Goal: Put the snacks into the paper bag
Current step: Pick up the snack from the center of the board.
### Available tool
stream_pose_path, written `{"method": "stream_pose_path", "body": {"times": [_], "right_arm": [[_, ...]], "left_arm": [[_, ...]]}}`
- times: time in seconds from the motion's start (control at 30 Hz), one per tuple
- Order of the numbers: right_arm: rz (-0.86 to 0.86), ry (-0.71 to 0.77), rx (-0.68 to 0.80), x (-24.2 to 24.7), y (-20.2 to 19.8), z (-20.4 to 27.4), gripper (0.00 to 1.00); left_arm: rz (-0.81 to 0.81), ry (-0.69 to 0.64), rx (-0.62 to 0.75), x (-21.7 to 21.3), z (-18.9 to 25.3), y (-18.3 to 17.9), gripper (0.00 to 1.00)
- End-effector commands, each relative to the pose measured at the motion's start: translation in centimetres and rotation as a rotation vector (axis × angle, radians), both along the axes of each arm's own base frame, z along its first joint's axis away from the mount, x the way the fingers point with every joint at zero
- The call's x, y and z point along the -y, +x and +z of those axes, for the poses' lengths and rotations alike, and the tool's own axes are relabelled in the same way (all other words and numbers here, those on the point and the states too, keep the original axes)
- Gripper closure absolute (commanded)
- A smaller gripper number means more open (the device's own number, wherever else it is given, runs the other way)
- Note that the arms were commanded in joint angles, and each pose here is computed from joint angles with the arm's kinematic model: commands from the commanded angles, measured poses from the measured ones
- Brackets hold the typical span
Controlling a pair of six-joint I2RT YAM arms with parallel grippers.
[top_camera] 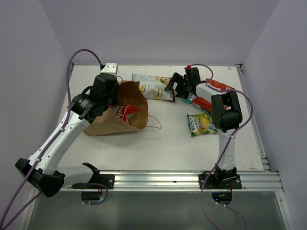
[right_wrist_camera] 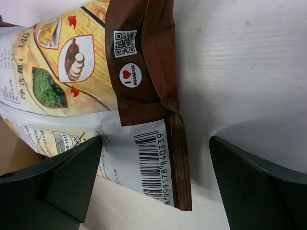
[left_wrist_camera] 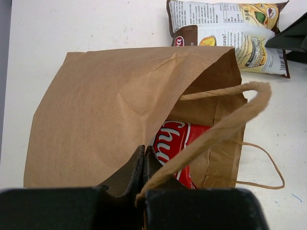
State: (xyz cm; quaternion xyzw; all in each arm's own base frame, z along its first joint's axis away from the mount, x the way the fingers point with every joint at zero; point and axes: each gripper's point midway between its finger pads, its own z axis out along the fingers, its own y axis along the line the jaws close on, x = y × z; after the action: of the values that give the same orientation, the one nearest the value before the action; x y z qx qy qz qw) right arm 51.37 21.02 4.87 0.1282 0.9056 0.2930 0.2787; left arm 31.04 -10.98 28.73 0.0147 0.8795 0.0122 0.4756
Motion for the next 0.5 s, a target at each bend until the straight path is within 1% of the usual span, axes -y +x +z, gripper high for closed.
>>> {"method": "stream_pose_path", "body": {"times": [0.0,0.13,0.23,0.4,0.47], "right_arm": [[0.056,0.107,0.120,-2.2,2.2,3.3,0.01],[0.122,0.171,0.095,-3.6,1.4,2.0,0.02],[0.152,0.213,0.127,-4.4,1.3,2.0,0.01],[0.207,0.272,0.110,-5.8,0.6,1.0,0.02],[0.215,0.276,0.108,-5.9,0.5,0.6,0.07]], "left_arm": [[-0.008,-0.007,0.035,-0.2,1.2,0.0,1.00],[-0.003,-0.007,0.030,-0.2,0.9,0.1,1.00],[-0.002,-0.009,0.031,-0.2,0.9,0.1,1.00],[-0.001,-0.005,0.024,-0.2,0.7,0.2,1.00],[0.001,-0.004,0.023,-0.2,0.7,0.2,1.00]]}}
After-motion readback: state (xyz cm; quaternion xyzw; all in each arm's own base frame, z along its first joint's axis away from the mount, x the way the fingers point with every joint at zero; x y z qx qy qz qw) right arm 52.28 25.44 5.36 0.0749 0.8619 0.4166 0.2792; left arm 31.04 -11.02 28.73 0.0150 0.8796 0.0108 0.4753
